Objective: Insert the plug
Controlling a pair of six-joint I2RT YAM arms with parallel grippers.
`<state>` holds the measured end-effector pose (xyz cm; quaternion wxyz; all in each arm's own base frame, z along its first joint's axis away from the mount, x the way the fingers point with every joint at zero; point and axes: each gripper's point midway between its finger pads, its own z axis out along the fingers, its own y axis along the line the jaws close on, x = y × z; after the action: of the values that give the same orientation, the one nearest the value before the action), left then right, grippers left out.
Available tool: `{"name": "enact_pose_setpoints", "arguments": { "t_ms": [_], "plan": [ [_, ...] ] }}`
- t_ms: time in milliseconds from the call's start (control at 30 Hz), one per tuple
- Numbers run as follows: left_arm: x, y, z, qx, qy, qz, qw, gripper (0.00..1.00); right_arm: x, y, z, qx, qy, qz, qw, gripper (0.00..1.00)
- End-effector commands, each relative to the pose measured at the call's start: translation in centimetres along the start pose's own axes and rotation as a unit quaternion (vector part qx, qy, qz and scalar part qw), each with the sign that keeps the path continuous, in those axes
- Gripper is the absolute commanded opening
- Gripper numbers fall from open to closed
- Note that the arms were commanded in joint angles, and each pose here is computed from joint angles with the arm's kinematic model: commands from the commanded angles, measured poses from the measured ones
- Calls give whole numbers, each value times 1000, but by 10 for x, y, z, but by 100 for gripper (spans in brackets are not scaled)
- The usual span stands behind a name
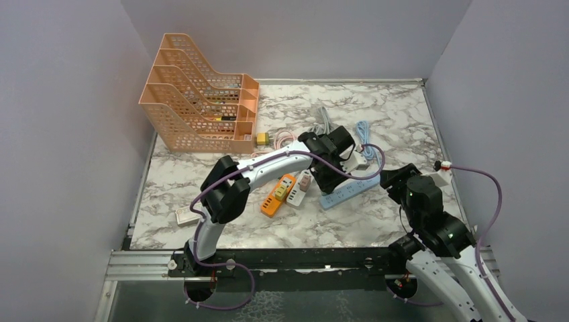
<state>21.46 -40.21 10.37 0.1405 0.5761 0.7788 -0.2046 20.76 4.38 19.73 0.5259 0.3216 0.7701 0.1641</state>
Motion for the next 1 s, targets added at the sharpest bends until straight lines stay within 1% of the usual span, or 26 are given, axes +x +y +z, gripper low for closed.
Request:
{"name": "enact_pose_setpoints", "arguments": {
  "t_ms": [0, 233, 400, 500, 800, 900, 967],
  "plan": [
    [5, -1, 8, 10, 23, 17, 1000, 2, 5, -11, 5, 27, 0, -4, 1000, 53],
    [-4, -4, 16, 24, 18, 12, 999, 2, 11, -10, 7, 23, 11, -4, 1000, 53],
    [16, -4, 30, 23, 48, -16, 998, 2, 14, -9, 8, 19, 13, -2, 1000, 53],
    [16, -4, 29, 19, 48, -27, 998, 1, 14, -6, 10, 15, 15, -2, 1000, 53],
    [-4, -11, 11, 20, 19, -55, 998, 1, 17, -8, 10, 18, 19, -4, 1000, 52],
    [4, -5, 17, 6, 33, -67, 997, 1, 16, -8, 9, 17, 17, -4, 1000, 52],
    [8, -8, 21, 13, 40, -70, 997, 1, 15, -8, 9, 16, 17, -4, 1000, 52]
  ]
}}
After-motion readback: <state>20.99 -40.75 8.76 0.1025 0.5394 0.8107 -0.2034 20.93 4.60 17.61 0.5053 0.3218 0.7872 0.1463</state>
